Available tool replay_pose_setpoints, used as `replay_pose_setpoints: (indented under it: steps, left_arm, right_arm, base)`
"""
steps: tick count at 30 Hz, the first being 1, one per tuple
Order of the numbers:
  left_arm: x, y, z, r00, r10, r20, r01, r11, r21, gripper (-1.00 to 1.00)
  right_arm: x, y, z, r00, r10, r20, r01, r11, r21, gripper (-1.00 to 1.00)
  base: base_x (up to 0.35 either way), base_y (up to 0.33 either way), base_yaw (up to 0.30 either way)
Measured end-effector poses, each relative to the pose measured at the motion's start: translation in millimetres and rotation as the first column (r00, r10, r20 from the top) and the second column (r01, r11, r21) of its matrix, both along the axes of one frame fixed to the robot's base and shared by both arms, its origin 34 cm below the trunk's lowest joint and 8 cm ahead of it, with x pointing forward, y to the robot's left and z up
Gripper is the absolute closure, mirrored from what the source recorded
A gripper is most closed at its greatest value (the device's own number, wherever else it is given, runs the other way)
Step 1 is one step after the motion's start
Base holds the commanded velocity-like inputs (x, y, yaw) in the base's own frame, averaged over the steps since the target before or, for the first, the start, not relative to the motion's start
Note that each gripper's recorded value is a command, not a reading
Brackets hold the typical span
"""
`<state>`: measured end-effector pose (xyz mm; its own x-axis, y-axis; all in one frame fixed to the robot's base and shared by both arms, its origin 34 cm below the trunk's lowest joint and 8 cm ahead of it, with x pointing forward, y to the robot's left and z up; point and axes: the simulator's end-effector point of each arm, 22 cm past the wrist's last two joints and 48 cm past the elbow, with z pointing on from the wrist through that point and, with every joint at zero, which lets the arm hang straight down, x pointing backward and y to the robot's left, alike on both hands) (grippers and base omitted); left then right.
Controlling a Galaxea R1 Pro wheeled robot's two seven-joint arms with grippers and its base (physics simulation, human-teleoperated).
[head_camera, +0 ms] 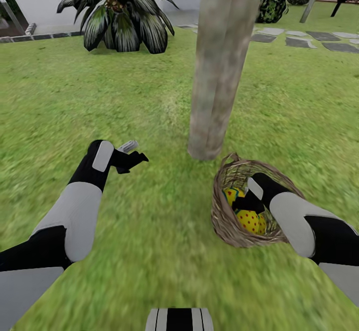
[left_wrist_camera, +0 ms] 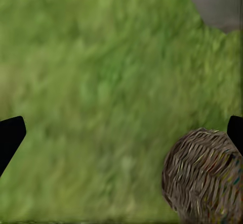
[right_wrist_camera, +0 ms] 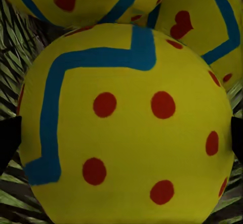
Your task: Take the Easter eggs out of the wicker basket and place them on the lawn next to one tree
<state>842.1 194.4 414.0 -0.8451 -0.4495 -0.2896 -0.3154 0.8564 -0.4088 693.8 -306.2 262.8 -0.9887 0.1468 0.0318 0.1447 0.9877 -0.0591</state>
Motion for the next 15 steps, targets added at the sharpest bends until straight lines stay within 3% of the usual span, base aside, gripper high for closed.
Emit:
replay_pose_setpoints:
  steps: [12, 15]
  left_arm:
    - [0, 0, 34, 0.999, 0.001, 0.037, -0.001, 1.0, -0.001, -1.0]
    - [0, 6, 40, 0.999, 0.006, 0.041, -0.006, 1.0, 0.004, -1.0]
  right_arm:
    - [15, 0, 34, 0.998, 0.003, 0.063, -0.003, 1.0, -0.006, 1.0]
    - [25, -3, 47, 0.996, 0.001, 0.095, 0.0, 1.0, -0.009, 1.0]
  base:
    - [-0.008, 0.0, 0.0]
    - [-0.194, 0.0, 0.0]
